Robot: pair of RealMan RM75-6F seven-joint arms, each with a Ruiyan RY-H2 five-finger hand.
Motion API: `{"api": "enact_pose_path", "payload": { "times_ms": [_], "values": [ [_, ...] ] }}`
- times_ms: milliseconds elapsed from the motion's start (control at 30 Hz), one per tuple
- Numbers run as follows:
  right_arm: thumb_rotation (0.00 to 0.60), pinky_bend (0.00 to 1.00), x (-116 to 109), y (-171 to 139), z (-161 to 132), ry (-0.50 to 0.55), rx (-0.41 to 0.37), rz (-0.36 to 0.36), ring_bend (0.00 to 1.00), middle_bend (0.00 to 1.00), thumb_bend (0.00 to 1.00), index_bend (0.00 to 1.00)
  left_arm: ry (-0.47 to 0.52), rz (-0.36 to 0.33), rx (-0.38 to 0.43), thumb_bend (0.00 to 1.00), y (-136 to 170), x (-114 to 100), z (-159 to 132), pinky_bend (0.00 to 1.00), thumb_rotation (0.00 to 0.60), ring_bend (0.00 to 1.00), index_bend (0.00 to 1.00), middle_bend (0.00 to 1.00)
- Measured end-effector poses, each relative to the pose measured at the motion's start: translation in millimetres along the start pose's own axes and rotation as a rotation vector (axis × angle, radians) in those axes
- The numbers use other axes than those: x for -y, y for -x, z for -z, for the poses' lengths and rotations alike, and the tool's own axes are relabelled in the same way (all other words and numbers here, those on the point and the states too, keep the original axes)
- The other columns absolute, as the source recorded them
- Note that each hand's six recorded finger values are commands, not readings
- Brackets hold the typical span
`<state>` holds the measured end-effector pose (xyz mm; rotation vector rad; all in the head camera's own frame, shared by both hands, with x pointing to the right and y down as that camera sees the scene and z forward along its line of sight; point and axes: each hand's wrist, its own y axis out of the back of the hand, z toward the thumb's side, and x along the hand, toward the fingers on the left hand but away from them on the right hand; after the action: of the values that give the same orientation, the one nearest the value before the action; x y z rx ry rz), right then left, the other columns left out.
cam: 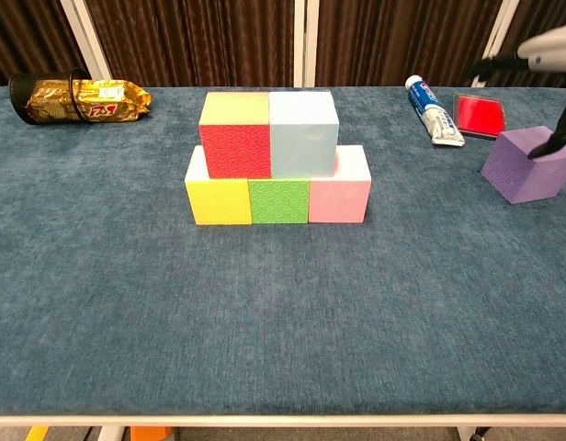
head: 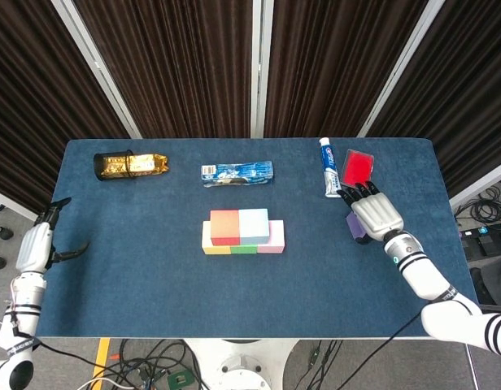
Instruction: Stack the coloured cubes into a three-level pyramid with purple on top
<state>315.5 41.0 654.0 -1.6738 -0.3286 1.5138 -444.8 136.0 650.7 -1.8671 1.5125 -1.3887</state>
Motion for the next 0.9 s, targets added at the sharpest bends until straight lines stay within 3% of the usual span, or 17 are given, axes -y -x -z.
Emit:
{"api": "enact_pose_path", "payload": {
  "times_ms": [467,767,900],
  "values": [
    [0.6,0.0,25,5,26,-0.093,0.083,-0.056,0.0,0.08,0.03,0.0,-0.011,0.047,0.003,0.22,-1,17,-2,0.09,0.6,0.0,0.09,0.09],
    [0.6,0.0,39,15,22,-0.099,0.082,-0.065,0.0,0.22,0.07,0.0,-0.012,0.05,-0.004,0.22,-1,18,1,0.09,0.6,0.0,0.09,0.09],
    [0.6,0.0,39,16,21,-0.101,0.085,-0.045,0.0,0.4,0.1,0.0,-0.004,0.052,-0.007,0.22,-1,20,3,0.09,0.6,0.0,0.09,0.09]
  ]
}}
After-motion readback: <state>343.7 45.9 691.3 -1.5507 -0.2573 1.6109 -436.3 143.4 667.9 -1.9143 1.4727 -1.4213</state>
